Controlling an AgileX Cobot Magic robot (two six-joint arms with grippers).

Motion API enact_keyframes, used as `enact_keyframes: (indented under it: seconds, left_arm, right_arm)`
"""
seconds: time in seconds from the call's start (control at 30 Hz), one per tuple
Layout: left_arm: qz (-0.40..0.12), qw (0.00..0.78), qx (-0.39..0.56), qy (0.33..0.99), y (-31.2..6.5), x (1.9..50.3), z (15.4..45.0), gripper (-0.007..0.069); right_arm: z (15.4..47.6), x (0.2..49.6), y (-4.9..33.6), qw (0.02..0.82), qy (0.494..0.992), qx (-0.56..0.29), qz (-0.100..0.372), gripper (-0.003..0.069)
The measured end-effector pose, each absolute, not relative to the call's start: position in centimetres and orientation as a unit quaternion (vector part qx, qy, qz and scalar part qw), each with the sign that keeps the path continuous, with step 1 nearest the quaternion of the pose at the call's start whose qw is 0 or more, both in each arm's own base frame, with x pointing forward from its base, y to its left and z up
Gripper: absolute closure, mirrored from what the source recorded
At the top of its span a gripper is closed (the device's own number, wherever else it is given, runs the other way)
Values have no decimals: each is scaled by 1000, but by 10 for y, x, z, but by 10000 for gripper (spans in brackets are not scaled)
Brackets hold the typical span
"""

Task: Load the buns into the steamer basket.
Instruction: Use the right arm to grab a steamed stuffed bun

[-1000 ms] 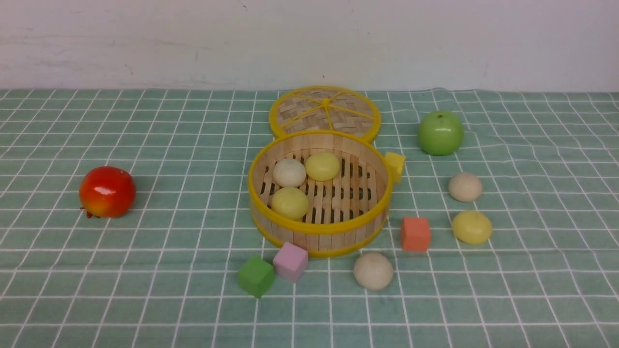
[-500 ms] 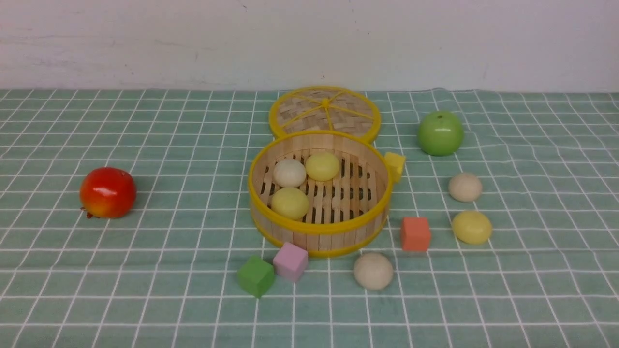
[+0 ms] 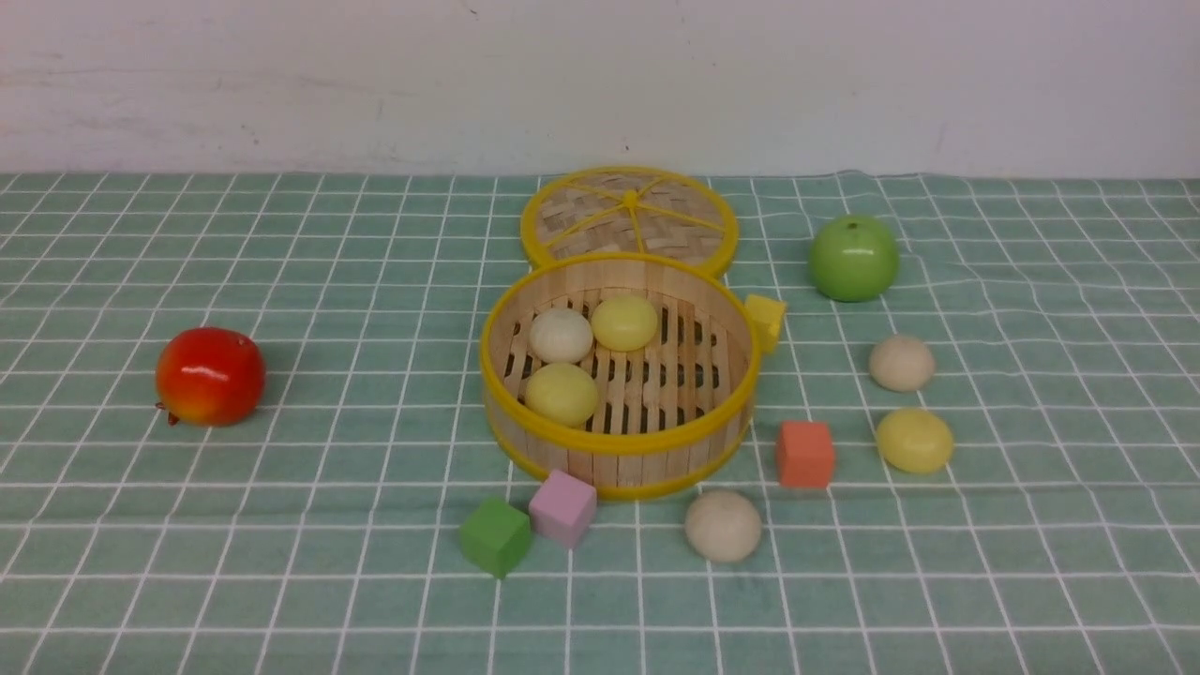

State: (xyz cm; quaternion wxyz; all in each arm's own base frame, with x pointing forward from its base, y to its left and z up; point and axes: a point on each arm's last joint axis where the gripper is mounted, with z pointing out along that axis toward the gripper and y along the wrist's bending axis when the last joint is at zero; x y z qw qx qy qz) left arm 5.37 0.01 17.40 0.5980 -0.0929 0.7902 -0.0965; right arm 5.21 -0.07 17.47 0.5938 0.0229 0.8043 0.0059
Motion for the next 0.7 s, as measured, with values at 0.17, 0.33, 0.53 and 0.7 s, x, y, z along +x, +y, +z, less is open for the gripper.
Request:
enact_keyframes:
  seconds: [0.17,0.33,0.53,0.7]
  left_arm:
    - [-96,598,-93,791,0,54,174,620]
    - [-96,598,-93,791,0,54,174,615]
    - [-96,597,-93,791,0,54,173,607]
    - [-96,597,-93,791,0,54,173,604]
  right_arm:
    - [175,52,-1,594,804,23,6,419]
    - [176,53,0,605,795,33,21,419]
    - [193,57,1,682,723,81,77,419]
    - [212,56,-4,747,639,139,120,419]
